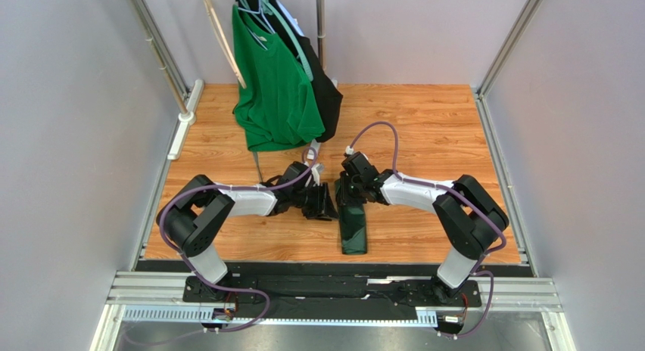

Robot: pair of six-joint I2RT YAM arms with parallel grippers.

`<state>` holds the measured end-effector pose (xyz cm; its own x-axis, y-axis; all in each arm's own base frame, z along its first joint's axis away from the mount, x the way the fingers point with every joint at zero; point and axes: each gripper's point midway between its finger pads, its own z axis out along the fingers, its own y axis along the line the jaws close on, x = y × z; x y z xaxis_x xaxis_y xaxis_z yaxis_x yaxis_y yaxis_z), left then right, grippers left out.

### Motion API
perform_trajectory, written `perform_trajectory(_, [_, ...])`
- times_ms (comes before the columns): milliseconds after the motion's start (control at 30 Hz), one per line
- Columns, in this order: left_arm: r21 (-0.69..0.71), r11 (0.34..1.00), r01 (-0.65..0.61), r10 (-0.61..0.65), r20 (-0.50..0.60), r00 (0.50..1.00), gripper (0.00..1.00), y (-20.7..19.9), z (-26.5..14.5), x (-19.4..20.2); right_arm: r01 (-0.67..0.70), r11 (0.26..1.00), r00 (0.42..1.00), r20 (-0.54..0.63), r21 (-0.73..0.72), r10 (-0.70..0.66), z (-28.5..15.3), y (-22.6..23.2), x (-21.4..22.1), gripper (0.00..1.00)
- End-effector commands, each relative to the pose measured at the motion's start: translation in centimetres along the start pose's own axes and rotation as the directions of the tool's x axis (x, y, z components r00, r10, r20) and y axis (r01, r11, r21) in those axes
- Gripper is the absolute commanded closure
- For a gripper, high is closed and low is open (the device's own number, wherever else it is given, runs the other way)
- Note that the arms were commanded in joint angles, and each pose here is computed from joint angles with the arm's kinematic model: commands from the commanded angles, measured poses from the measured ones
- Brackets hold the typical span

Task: Fold the napkin into a case and place the utensils inside
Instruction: Turn over the smaller rectangle folded napkin at the center of the board.

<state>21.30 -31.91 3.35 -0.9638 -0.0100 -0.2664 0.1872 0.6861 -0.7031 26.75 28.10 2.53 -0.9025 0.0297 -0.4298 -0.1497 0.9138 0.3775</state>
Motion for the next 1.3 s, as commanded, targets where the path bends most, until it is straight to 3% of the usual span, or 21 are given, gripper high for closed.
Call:
perform_trajectory(0, [0.177, 0.984, -0.032, 0.034, -0.007, 0.999, 0.52, -3.1, 0.1, 0.8, -0.013, 1.0, 0.999, -0.04, -0.008, 0.013, -0.1, 0.0, 0.8, 0.8])
perform_trajectory(133, [0.209, 0.975, -0.074, 0.064, 0.051, 0.997, 0.47, -4.3, -0.7, 0.5, -0.011, 1.0, 0.999, -0.053, 0.001, 0.011, 0.1, 0.0, 0.8, 0.8])
perform_trajectory(200, [0.206, 0.976, -0.075, 0.07, 0.034, 0.997, 0.32, -4.7, -0.5, 0.6, -0.014, 1.0, 0.998, -0.059, -0.004, 0.014, 0.1, 0.2, 0.9, 0.79])
perform_trajectory(467, [0.086, 0.995, 0.042, -0.037, -0.057, 0.998, 0.32, -1.1, 1.6, 2.6, -0.024, 1.0, 0.998, -0.063, -0.021, 0.022, -0.4, 0.7, 0.7, 0.78])
perform_trajectory(667, [-0.057, 0.997, 0.056, -0.059, -0.062, 0.996, 0.52, 2.1, 1.8, 3.3, -0.003, 1.0, 1.0, -0.021, -0.031, 0.002, -1.9, 1.3, -0.6, 0.67])
perform_trajectory(700, [-0.069, 0.996, 0.056, -0.061, -0.06, 0.996, 0.62, 2.4, 1.9, 3.4, 0.002, 1.0, 1.0, -0.025, -0.024, -0.002, -2.4, 1.3, -0.7, 0.66])
perform_trajectory(767, [-0.087, 0.994, 0.06, -0.067, -0.069, 0.995, 0.7, 3.0, 2.2, 3.7, 0.015, 0.999, 1.0, 0.0, -0.037, -0.015, -3.4, 1.9, -1.6, 0.63])
perform_trajectory(1100, [-0.089, 0.994, 0.065, -0.071, -0.067, 0.995, 0.82, 3.4, 2.6, 3.7, -0.003, 1.0, 0.998, 0.056, -0.009, 0.003, -7.4, 0.0, -2.1, 0.57])
perform_trajectory(1200, [-0.091, 0.995, 0.05, -0.055, -0.054, 0.997, 0.86, 3.2, 2.1, 3.5, -0.004, 1.0, 0.999, 0.042, -0.02, 0.005, -7.5, -0.7, -0.8, 0.65])
perform_trajectory(1267, [-0.086, 0.996, 0.039, -0.042, -0.041, 0.998, 0.86, 2.8, 1.7, 3.2, -0.019, 0.998, 0.999, 0.044, -0.06, 0.022, -7.2, -0.2, -0.2, 0.81])
